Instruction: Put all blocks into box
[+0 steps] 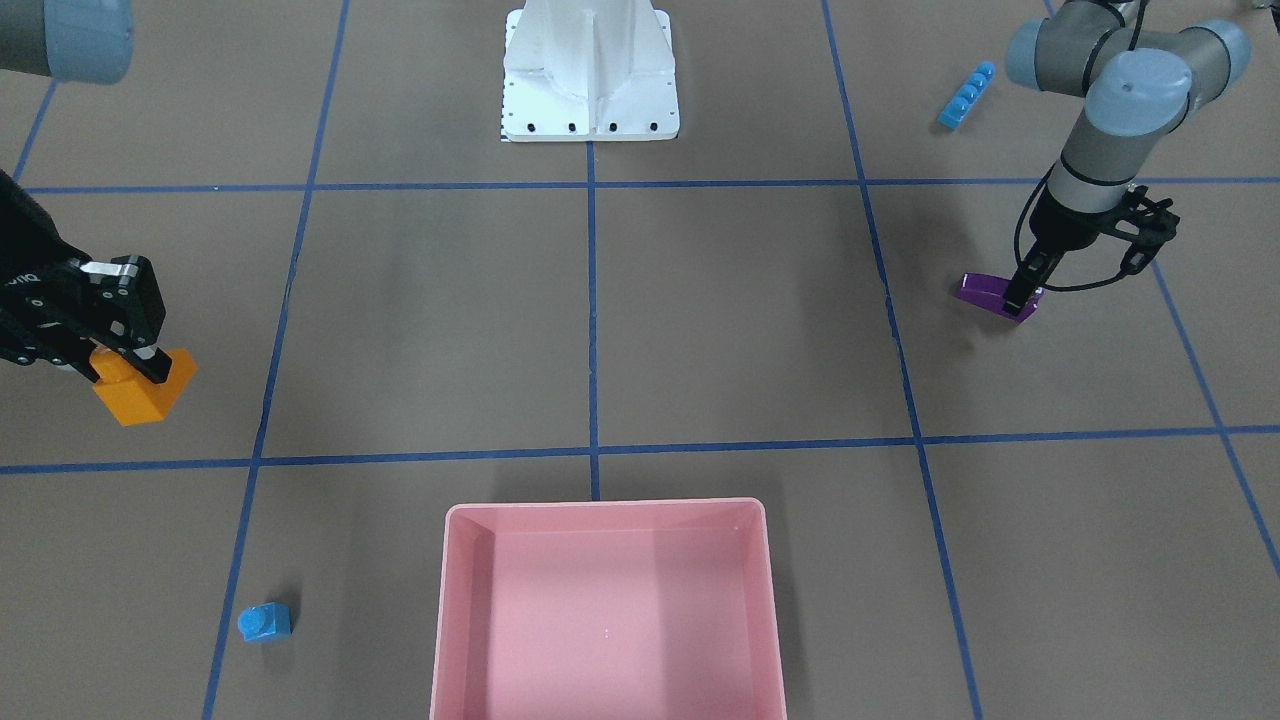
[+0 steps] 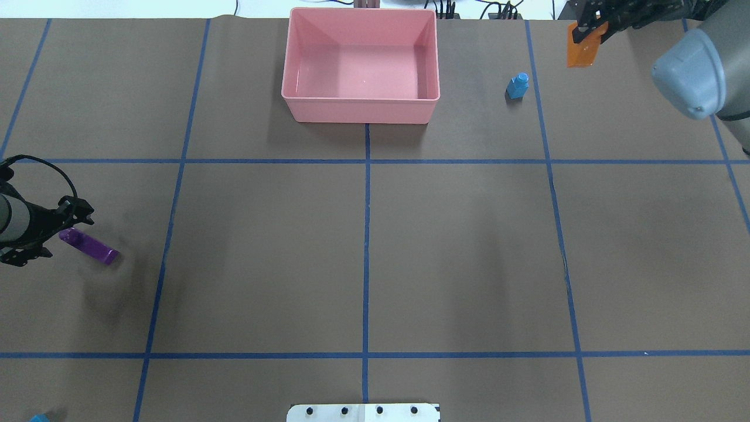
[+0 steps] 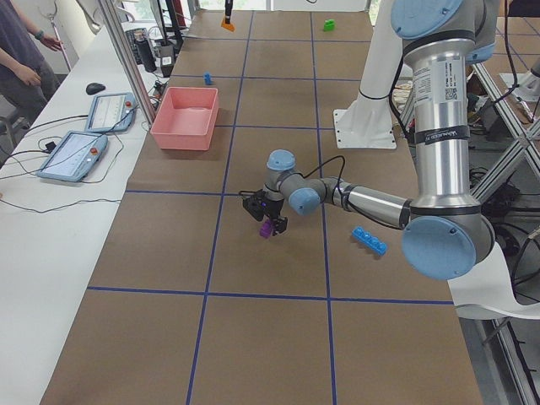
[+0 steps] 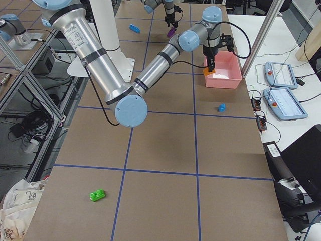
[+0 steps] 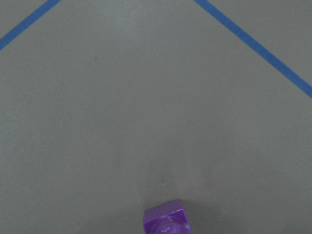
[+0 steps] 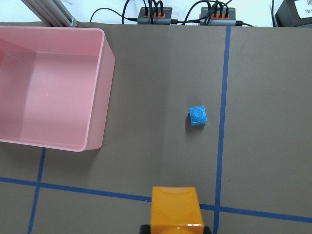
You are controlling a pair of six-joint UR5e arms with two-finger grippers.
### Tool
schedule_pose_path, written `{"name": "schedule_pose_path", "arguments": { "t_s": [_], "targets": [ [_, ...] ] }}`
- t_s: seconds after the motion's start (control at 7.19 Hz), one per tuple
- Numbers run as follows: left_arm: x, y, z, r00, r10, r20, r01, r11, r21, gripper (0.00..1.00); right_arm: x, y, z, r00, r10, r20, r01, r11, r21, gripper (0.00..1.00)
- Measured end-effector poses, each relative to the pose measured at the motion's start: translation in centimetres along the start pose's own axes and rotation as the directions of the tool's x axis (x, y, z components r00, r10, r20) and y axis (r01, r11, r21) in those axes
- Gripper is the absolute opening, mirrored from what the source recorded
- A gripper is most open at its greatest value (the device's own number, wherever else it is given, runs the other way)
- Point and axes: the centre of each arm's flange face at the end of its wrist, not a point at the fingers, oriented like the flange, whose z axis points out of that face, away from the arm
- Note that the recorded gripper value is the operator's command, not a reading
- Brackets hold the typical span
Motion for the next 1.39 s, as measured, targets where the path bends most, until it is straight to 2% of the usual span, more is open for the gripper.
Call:
{"name": "schedule_pose_path", "arguments": {
  "t_s": [0.14, 0.28, 0.56, 0.83, 1.11, 1.39],
  "targets": [
    [0.0, 0.3, 0.6, 1.0, 0.005, 0.002, -0.005, 1.0, 0.003, 0.41, -1.3, -1.0, -0.5, 1.0, 0.003, 0.004, -0.003, 1.0, 0.012, 0.0],
    [0.1, 0.6, 0.9, 1.0, 0.012, 0.003, -0.012, 1.0, 0.008, 0.04, -2.3, -1.8, -0.8, 1.0, 0.003, 0.004, -0.003, 1.0, 0.022, 0.0],
    [0.2, 0.9, 1.2, 1.0, 0.022, 0.001, -0.022, 0.999, 0.023, 0.0, -4.0, -3.5, -0.8, 1.0, -0.002, -0.001, 0.002, 0.999, 0.035, 0.0],
    [0.6, 1.3, 0.6, 0.999, 0.03, -0.014, -0.03, 0.999, 0.013, 0.0, -5.2, -6.3, 1.0, 0.999, -0.014, 0.03, 0.012, 0.997, 0.074, 0.0],
    [1.2, 2.1, -0.5, 0.999, 0.034, -0.031, -0.035, 0.998, -0.045, 0.0, -9.2, -9.3, 6.1, 0.998, 0.003, 0.07, -0.012, 0.99, 0.141, 0.0],
    [1.9, 2.7, -2.1, 0.998, 0.041, -0.055, -0.045, 0.995, -0.084, 0.0, -15.6, -11.4, 11.1, 0.999, 0.009, 0.049, -0.016, 0.987, 0.16, 0.0]
  ]
}}
